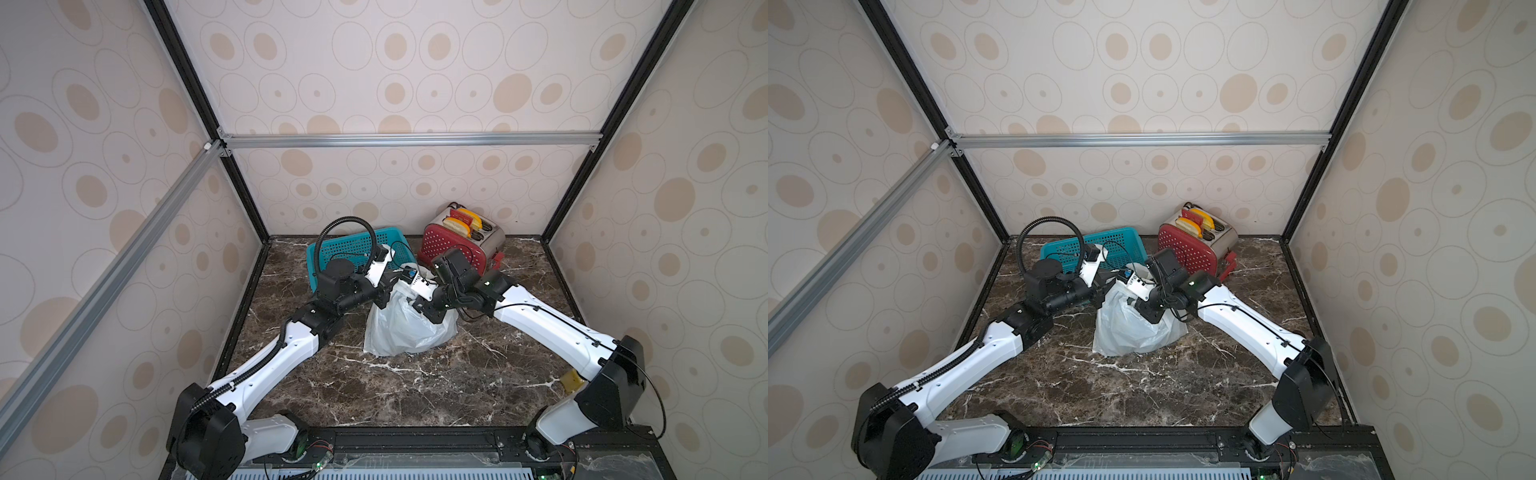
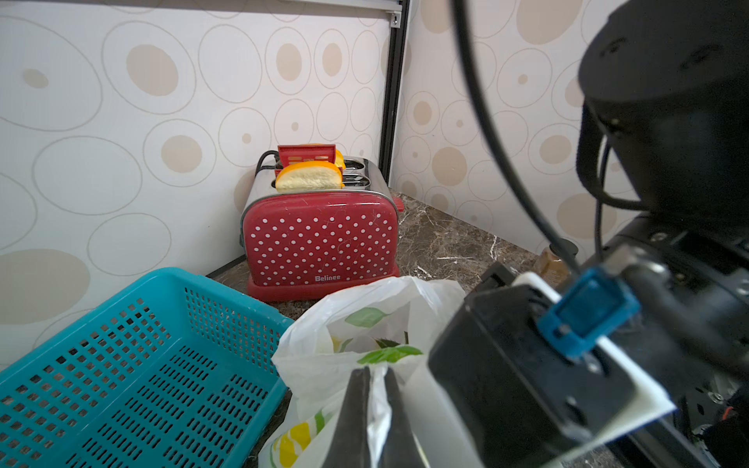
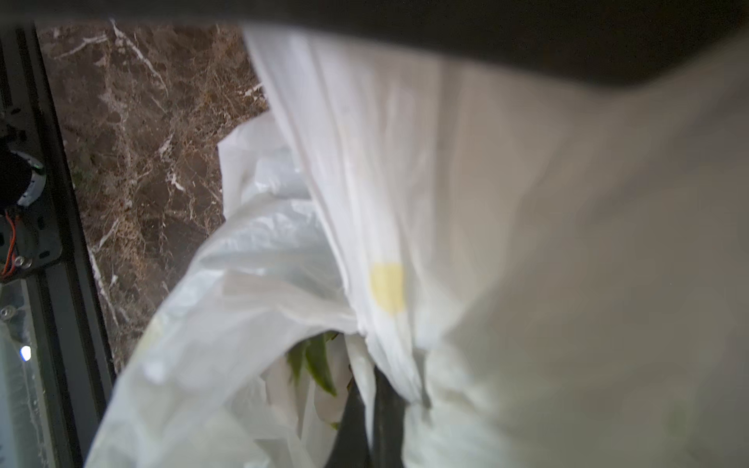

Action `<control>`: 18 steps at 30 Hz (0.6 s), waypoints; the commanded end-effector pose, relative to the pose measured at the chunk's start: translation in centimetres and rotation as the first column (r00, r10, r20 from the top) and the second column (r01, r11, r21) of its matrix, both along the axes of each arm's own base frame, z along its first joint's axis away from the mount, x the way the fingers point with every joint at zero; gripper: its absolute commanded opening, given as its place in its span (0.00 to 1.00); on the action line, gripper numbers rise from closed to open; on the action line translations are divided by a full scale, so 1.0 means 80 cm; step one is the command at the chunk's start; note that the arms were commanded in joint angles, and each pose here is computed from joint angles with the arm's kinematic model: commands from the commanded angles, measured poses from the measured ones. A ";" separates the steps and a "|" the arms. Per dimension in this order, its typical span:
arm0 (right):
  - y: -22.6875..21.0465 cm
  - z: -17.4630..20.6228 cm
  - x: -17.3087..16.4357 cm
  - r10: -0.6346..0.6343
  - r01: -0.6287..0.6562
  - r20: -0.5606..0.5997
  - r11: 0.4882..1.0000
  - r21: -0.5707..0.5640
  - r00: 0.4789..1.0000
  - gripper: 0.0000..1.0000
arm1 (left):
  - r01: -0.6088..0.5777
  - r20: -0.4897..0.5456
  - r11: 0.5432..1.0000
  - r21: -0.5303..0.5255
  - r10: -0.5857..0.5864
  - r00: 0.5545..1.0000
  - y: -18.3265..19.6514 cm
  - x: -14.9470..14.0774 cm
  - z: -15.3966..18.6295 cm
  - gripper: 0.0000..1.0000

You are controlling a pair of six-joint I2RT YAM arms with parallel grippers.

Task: Place the pineapple into a plastic bag & tie a knot
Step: Cross the plastic bag at the center of the board.

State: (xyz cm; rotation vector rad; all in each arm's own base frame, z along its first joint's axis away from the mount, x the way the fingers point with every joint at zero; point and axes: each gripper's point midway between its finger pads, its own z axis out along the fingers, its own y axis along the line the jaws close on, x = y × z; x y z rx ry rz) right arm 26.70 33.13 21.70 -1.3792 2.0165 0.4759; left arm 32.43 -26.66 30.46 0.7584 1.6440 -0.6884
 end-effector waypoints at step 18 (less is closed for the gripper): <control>0.037 0.010 0.031 -0.129 0.115 0.021 0.938 0.327 0.991 0.00 | 0.201 -0.022 0.971 0.126 -0.200 0.979 -0.009 0.020 -0.012 0.76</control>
